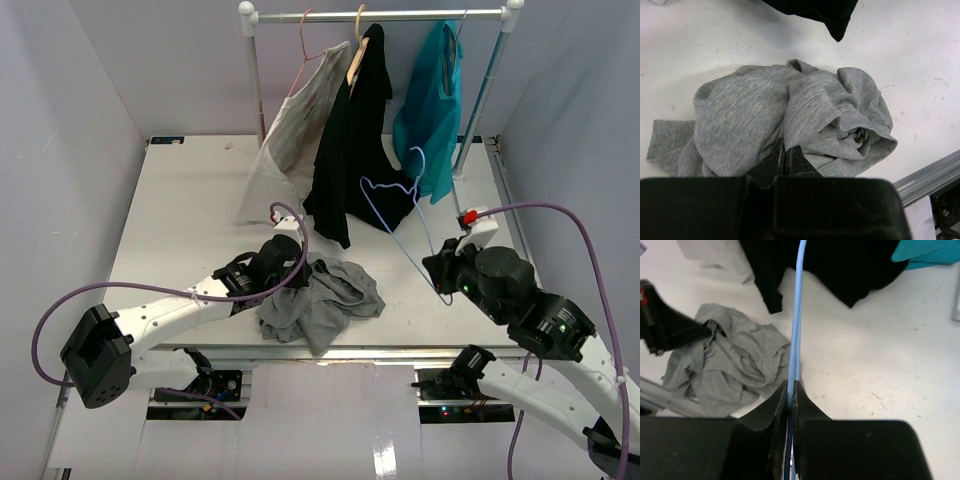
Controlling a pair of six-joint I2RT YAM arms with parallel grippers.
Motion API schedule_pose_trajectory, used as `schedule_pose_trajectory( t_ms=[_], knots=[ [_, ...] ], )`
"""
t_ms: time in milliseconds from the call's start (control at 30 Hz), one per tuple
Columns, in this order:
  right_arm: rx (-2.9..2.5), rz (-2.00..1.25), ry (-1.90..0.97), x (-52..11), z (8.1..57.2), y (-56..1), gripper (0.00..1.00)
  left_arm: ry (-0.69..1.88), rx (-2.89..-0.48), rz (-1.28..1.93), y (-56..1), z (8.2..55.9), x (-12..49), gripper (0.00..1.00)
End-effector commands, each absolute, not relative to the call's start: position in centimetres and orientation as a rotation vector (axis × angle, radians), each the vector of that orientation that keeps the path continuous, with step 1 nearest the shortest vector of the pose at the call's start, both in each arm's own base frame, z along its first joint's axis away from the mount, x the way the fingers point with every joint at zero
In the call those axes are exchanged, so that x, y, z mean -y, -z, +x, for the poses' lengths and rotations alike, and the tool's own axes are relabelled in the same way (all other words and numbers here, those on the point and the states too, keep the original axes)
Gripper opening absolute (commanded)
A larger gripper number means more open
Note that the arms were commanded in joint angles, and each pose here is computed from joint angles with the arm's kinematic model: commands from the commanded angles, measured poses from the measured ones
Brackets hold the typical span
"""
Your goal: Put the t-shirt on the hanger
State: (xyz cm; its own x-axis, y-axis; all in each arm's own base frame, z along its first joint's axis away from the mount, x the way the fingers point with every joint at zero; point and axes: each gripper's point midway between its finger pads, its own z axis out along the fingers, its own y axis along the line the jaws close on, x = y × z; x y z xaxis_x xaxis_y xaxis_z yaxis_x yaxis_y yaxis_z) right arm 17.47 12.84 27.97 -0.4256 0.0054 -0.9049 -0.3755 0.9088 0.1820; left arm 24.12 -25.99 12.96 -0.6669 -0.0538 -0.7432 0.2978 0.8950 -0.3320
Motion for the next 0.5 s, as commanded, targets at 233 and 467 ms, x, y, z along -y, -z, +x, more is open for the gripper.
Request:
schedule_pose_trajectory(
  t_ms=[233,467],
  knots=[
    [-1.876,-0.573,-0.833,-14.0,9.3,-28.2,0.08,0.501,-2.182,0.057,-18.0,27.0,24.0,0.00],
    [-1.799,-0.701,-0.906,-13.0,6.2,-30.0,0.08,0.478,-2.207,0.055,-17.9,27.3,23.7,0.00]
  ],
)
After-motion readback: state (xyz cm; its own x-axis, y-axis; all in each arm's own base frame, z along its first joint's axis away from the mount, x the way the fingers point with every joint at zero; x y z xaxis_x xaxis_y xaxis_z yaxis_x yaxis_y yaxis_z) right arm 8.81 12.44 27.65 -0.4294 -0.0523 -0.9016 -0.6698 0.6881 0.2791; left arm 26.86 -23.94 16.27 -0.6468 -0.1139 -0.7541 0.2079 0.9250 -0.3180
